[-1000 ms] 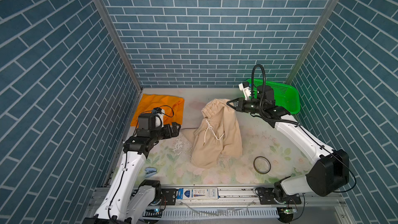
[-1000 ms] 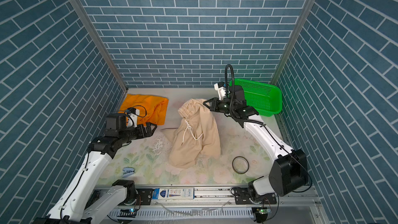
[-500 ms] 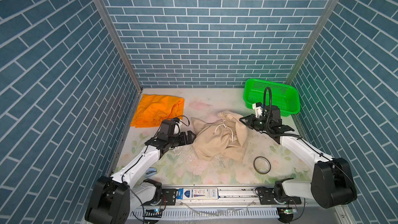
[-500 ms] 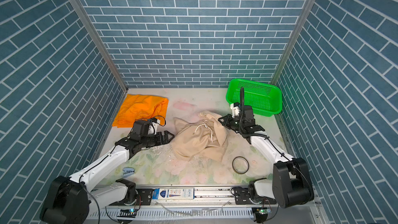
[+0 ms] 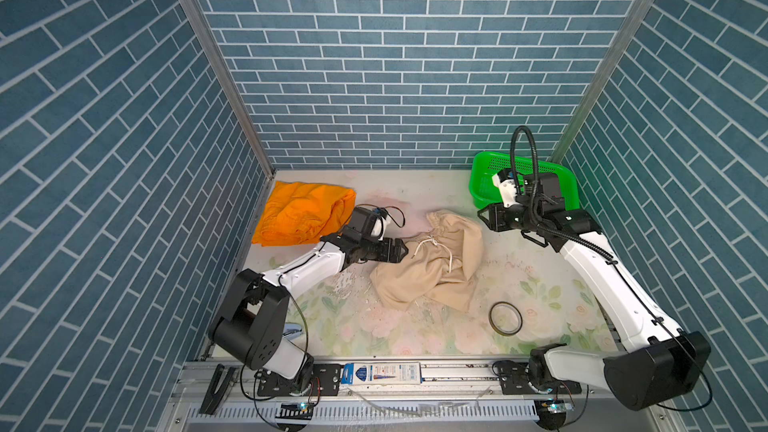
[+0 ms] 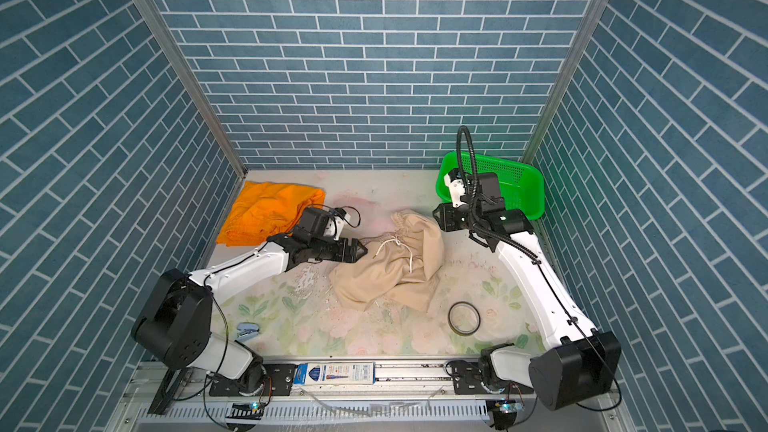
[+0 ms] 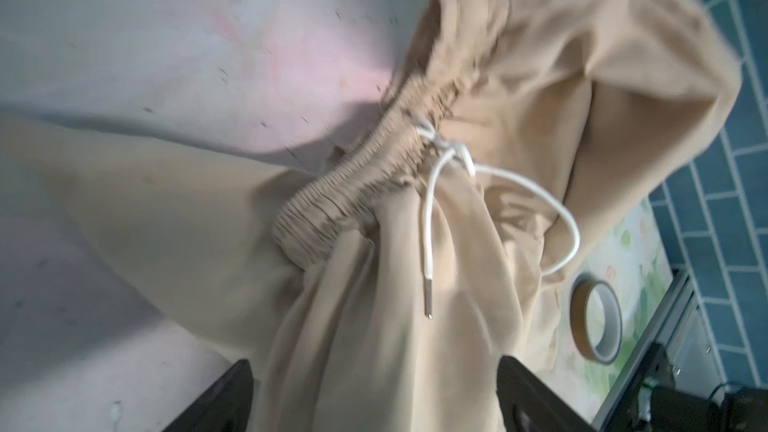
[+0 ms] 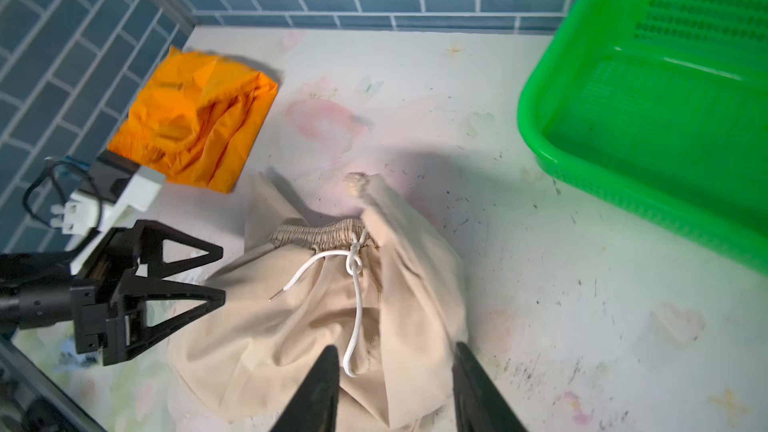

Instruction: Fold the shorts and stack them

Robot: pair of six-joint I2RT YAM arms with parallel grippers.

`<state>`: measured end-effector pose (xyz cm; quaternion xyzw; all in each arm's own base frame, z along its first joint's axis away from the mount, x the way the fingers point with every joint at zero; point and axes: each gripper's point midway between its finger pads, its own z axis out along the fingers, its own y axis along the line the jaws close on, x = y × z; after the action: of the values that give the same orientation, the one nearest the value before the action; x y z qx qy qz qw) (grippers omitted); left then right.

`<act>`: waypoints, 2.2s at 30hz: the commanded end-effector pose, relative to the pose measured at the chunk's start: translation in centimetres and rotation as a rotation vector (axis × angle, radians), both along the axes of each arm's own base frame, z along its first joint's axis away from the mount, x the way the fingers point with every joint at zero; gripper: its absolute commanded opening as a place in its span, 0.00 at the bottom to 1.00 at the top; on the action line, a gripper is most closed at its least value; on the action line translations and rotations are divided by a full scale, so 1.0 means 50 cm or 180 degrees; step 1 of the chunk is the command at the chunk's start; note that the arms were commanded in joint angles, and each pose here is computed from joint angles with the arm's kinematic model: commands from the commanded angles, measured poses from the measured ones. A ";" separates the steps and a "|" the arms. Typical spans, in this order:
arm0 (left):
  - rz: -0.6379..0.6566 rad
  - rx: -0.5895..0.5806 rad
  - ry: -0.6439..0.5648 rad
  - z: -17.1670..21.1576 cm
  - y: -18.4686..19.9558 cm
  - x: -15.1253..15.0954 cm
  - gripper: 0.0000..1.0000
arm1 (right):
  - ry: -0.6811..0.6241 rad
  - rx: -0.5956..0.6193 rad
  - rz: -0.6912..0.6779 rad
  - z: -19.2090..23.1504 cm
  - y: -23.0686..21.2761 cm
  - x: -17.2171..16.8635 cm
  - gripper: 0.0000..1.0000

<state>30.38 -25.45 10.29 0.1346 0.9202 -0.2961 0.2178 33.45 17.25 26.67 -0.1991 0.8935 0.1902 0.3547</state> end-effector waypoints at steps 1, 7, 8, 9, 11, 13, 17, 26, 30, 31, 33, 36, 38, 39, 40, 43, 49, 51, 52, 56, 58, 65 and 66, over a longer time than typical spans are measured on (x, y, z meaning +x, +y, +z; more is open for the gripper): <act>-0.0087 0.0338 0.0222 -0.063 0.018 -0.055 0.85 | 0.0190 -0.0709 0.0775 -0.059 0.048 -0.021 0.52; 0.0060 0.0547 0.0285 -0.121 0.064 -0.104 0.48 | 0.0349 -0.1225 0.1310 -0.121 0.132 0.037 0.56; 0.0062 0.0593 0.0296 -0.127 0.073 -0.113 0.39 | 0.0377 -0.1274 0.1354 -0.134 0.138 0.049 0.56; 0.0075 0.0644 0.0297 -0.130 0.081 -0.117 0.30 | 0.0384 -0.1314 0.1381 -0.142 0.142 0.060 0.57; 0.0104 0.0839 0.0322 -0.150 0.112 -0.137 0.10 | 0.0432 -0.1418 0.1445 -0.164 0.148 0.080 0.59; 0.0181 0.1127 0.0332 -0.161 0.152 -0.148 0.02 | 0.0485 -0.1472 0.1458 -0.181 0.148 0.097 0.62; 0.0408 0.1588 0.0355 -0.165 0.217 -0.160 0.00 | 0.0668 -0.1366 0.1495 -0.212 0.146 0.117 0.63; 0.0614 0.1568 0.0321 -0.142 0.219 -0.141 0.77 | 0.1057 -0.1038 0.1622 -0.299 0.152 0.141 0.64; 0.0643 0.1432 0.0210 -0.099 0.207 -0.128 0.93 | 0.1197 -0.0978 0.1643 -0.349 0.150 0.149 0.65; 0.0635 0.1370 0.0202 -0.088 0.203 -0.127 0.96 | 0.1190 -0.0964 0.1641 -0.357 0.152 0.153 0.65; 0.0632 0.1270 0.0216 -0.066 0.197 -0.127 0.99 | 0.1154 -0.0903 0.1624 -0.367 0.156 0.165 0.65; 0.0662 0.1134 0.0199 -0.024 0.195 -0.127 1.00 | 0.1118 -0.0838 0.1574 -0.384 0.160 0.184 0.65; 0.0707 0.1005 0.0117 0.011 0.197 -0.123 1.00 | 0.1072 -0.0835 0.1536 -0.396 0.160 0.198 0.65; 0.0739 0.0934 0.0078 0.025 0.198 -0.119 1.00 | 0.1062 -0.0829 0.1523 -0.402 0.159 0.203 0.65; 0.0763 0.0815 0.0040 0.040 0.199 -0.114 1.00 | 0.1050 -0.0826 0.1517 -0.407 0.161 0.208 0.65; 0.0800 0.0481 0.0000 0.063 0.198 -0.089 1.00 | 0.1090 -0.0820 0.1515 -0.426 0.163 0.217 0.65; 0.0699 0.0517 0.0150 0.029 0.180 -0.033 1.00 | 0.1234 -0.0800 0.1503 -0.459 0.160 0.215 0.60; 0.0651 0.0420 0.0206 0.018 0.159 -0.015 1.00 | 0.1277 -0.0740 0.1482 -0.462 0.161 0.213 0.56; 0.0635 0.0368 0.0246 0.010 0.148 -0.006 1.00 | 0.1301 -0.0681 0.1482 -0.463 0.166 0.210 0.48; 0.0652 0.0407 0.0367 -0.020 0.135 0.029 1.00 | 0.1308 -0.0376 0.1479 -0.431 0.187 0.206 0.05; 0.0669 0.0415 0.0395 -0.029 0.135 0.048 1.00 | 0.1226 -0.0270 0.1476 -0.407 0.196 0.205 0.00; 0.0790 0.0091 0.0553 -0.039 0.139 0.114 0.99 | 0.1042 0.0017 0.1428 -0.368 0.211 0.197 0.00; 0.0789 0.0100 0.0563 -0.042 0.138 0.119 0.98 | 0.1054 0.0040 0.1424 -0.369 0.212 0.196 0.00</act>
<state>35.32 -17.88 7.54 -0.0056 0.9559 -0.2427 0.1651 42.97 26.51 5.08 -0.3551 0.8889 0.2641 0.1185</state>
